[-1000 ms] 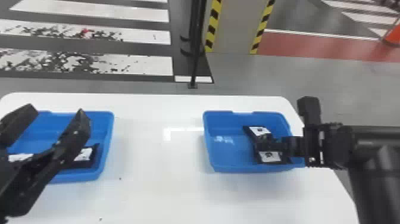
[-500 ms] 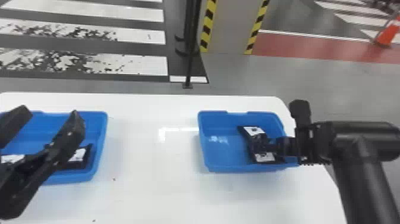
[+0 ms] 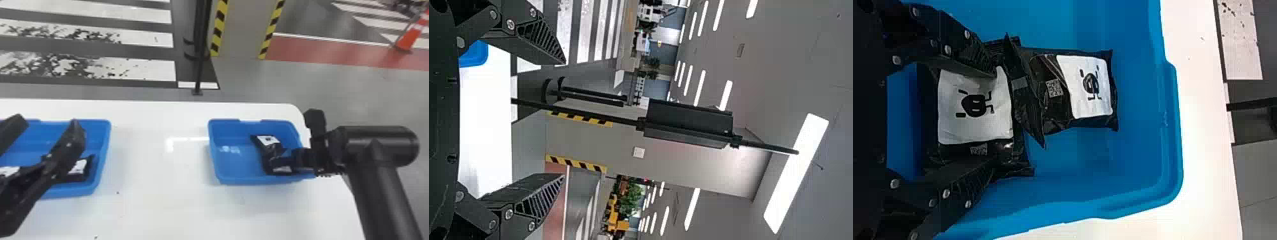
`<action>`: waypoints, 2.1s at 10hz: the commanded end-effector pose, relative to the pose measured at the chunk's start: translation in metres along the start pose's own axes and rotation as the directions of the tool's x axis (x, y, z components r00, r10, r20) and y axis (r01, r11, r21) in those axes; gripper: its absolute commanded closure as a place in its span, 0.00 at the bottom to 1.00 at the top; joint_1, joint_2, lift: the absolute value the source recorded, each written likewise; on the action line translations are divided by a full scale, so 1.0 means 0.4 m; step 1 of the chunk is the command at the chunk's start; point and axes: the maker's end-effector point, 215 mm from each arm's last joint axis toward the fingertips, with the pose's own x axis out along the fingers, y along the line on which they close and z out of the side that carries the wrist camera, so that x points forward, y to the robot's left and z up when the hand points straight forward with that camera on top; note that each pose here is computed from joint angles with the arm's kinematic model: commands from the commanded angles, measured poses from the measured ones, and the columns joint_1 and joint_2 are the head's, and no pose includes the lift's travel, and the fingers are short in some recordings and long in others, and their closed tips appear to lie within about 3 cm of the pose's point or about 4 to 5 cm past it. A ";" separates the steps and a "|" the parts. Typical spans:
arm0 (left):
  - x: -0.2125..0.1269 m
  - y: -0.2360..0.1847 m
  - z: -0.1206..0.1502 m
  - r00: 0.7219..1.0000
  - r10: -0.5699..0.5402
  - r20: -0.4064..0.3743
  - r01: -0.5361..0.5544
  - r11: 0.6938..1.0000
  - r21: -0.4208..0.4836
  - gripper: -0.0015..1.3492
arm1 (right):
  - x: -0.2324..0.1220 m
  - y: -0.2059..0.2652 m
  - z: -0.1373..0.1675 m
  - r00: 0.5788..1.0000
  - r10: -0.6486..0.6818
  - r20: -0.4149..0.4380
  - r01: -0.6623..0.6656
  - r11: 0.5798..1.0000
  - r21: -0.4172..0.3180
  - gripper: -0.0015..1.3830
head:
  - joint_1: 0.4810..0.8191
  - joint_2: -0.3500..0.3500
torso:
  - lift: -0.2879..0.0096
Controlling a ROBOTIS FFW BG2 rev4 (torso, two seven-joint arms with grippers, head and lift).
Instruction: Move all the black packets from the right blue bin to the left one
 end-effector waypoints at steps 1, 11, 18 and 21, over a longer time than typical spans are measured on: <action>0.000 0.002 -0.005 1.000 0.002 -0.001 -0.002 1.000 -0.003 0.18 | 0.006 0.007 0.000 1.000 0.002 -0.006 -0.002 1.000 -0.009 0.65 | 0.63 0.18 | 0.50; 0.009 -0.004 0.026 0.998 -0.008 0.062 0.007 1.000 0.017 0.18 | -0.188 0.552 0.235 0.568 0.695 0.441 -0.756 0.653 -0.056 0.86 | 0.63 0.47 | 0.50; 0.038 -0.049 -0.006 0.998 -0.050 0.034 0.046 0.991 0.123 0.19 | -0.582 0.941 0.214 0.023 0.938 0.347 -0.983 0.083 -0.161 0.86 | 0.52 0.72 | 0.50; 0.044 -0.084 -0.013 0.995 -0.083 0.045 0.079 0.992 0.097 0.19 | -0.613 0.994 0.167 -0.028 0.957 0.290 -0.990 0.014 -0.140 0.86 | 0.49 0.78 | 0.50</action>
